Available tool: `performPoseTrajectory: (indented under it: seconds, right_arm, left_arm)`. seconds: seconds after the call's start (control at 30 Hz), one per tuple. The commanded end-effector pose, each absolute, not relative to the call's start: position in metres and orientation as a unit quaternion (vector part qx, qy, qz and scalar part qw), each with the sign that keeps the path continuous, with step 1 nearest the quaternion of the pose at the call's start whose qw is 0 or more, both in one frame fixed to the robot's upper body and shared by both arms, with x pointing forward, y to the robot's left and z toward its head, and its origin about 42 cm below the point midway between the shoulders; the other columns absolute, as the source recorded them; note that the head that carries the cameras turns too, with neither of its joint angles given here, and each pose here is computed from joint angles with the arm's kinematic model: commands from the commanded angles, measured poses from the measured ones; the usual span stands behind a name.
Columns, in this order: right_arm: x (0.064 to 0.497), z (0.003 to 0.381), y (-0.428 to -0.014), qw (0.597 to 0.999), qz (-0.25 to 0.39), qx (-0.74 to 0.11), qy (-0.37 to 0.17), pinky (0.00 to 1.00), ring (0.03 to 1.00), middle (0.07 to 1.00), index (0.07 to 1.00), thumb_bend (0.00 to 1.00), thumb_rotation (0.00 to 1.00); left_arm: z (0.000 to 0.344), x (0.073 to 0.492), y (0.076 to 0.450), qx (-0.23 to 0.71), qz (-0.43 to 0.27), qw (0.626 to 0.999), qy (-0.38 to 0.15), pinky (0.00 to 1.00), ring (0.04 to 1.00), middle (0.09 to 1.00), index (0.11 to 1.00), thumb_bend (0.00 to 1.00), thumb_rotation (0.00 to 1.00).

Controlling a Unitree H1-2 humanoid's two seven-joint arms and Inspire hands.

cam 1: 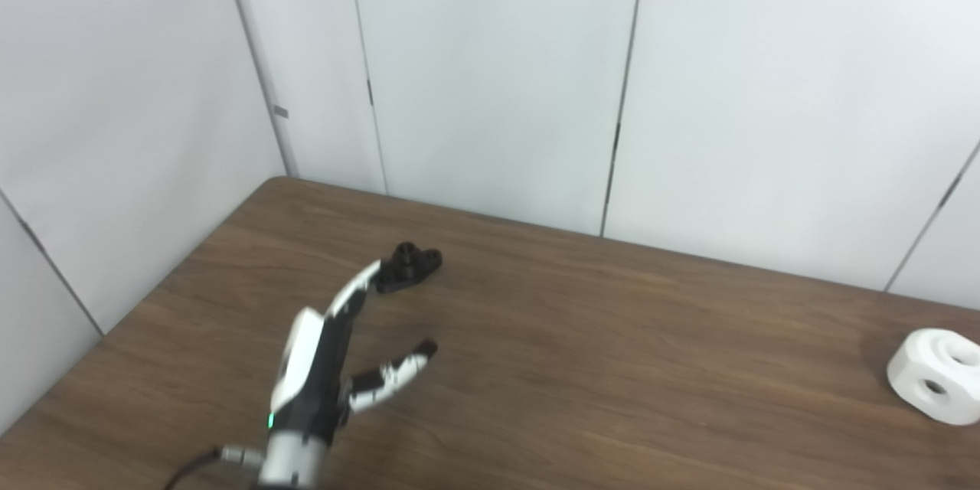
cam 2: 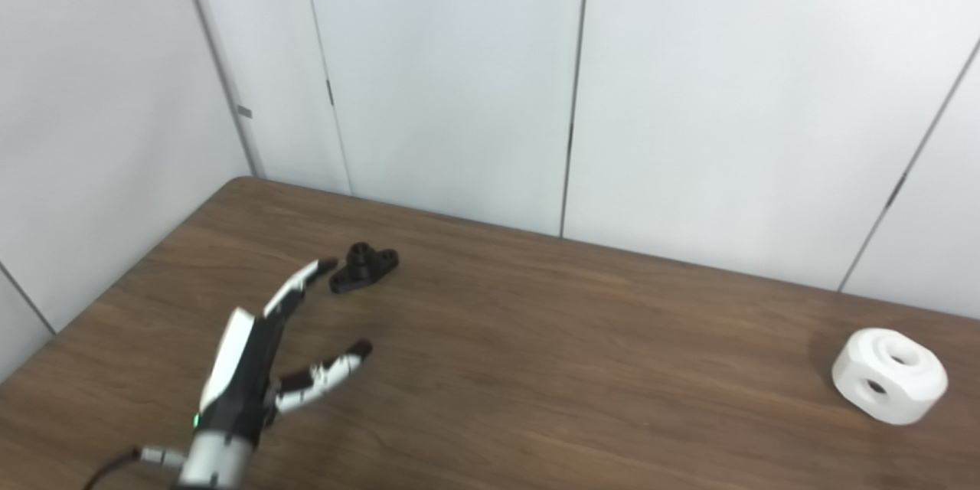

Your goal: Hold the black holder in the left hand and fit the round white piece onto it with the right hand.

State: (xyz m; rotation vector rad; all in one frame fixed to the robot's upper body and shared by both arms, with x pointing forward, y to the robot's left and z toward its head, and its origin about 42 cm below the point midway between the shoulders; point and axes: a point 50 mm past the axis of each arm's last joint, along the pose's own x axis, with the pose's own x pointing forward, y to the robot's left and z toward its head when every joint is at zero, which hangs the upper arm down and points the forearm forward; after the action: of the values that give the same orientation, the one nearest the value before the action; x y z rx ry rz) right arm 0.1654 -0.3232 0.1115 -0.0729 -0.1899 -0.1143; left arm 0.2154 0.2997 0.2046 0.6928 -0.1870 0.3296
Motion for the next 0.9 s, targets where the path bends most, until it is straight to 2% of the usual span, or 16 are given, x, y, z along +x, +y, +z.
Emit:
performPoseTrajectory:
  seconds: [0.0,0.07,0.17,0.3,0.53,0.87]
  right_arm:
    - [0.155,0.091,-0.324,0.996,-0.066,-0.029,-0.049,1.0,0.994,0.988,1.0,0.49,1.0]
    - [0.155,0.091,-0.323,0.996,-0.066,-0.029,-0.049,1.0,0.993,0.986,1.0,0.48,1.0]
    - [0.154,0.091,-0.322,0.996,-0.066,-0.031,-0.046,1.0,0.989,0.985,1.0,0.5,1.0]
    - [0.155,0.09,-0.321,0.996,-0.065,-0.027,-0.051,0.98,0.986,0.98,0.999,0.48,1.0]
    - [0.154,0.091,-0.32,0.996,-0.069,-0.026,-0.05,0.96,0.977,0.973,0.998,0.47,1.0]
    - [0.152,0.092,-0.32,0.996,-0.071,-0.023,-0.05,0.96,0.97,0.969,0.996,0.45,1.0]
  left_arm:
    - [0.222,0.218,0.311,0.385,0.182,0.899,-0.098,0.89,0.933,0.934,0.914,0.77,0.21]
    - [0.227,0.225,0.317,0.405,0.188,0.89,-0.092,0.88,0.94,0.939,0.912,0.82,0.24]
    - [0.232,0.236,0.324,0.436,0.2,0.874,-0.081,0.83,0.923,0.933,0.902,0.85,0.28]
    - [0.232,0.25,0.335,0.473,0.211,0.853,-0.066,0.81,0.924,0.931,0.898,0.88,0.36]
    - [0.228,0.277,0.355,0.553,0.22,0.802,-0.05,0.98,0.939,0.919,0.873,0.9,0.45]
    - [0.215,0.321,0.367,0.578,0.22,0.786,0.008,1.0,0.948,0.916,0.827,0.9,0.48]
